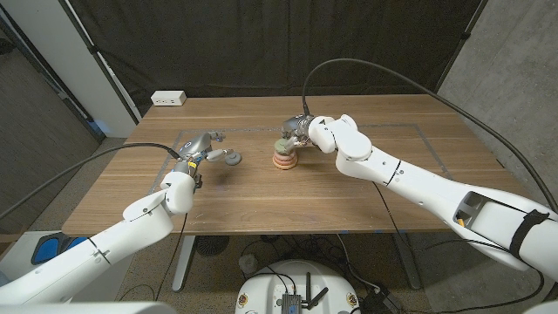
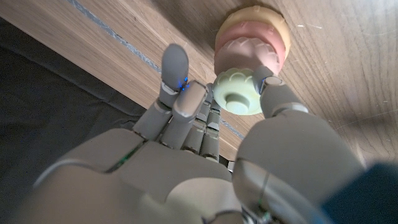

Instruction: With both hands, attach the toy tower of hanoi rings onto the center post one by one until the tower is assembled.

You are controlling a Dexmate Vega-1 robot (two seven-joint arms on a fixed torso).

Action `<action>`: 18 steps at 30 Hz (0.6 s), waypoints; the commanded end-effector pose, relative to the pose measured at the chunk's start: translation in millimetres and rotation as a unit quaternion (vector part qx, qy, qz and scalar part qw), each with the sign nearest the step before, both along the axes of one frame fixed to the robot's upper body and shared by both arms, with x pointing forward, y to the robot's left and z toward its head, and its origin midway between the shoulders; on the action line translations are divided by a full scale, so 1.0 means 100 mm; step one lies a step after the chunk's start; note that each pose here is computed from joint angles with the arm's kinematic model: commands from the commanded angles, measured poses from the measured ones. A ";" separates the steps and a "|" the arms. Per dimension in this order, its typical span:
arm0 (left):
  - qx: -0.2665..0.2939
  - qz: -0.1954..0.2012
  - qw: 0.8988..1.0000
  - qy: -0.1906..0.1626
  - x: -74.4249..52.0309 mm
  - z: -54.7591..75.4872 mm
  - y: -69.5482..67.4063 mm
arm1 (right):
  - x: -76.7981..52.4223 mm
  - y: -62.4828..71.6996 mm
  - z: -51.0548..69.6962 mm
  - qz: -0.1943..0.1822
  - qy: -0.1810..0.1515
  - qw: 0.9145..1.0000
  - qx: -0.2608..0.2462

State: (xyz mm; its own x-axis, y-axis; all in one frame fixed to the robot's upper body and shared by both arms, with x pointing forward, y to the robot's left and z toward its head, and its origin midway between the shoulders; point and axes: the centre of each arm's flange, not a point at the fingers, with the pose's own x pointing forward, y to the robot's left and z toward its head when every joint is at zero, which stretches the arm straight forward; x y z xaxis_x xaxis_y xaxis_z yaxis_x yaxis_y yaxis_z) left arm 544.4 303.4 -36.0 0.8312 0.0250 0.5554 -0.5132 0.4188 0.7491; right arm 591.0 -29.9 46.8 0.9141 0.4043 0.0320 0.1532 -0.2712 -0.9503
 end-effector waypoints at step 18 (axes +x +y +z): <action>-0.004 -0.004 1.000 0.005 0.04 -0.03 0.00 | 0.10 -0.02 -0.13 -0.024 0.002 1.000 -0.012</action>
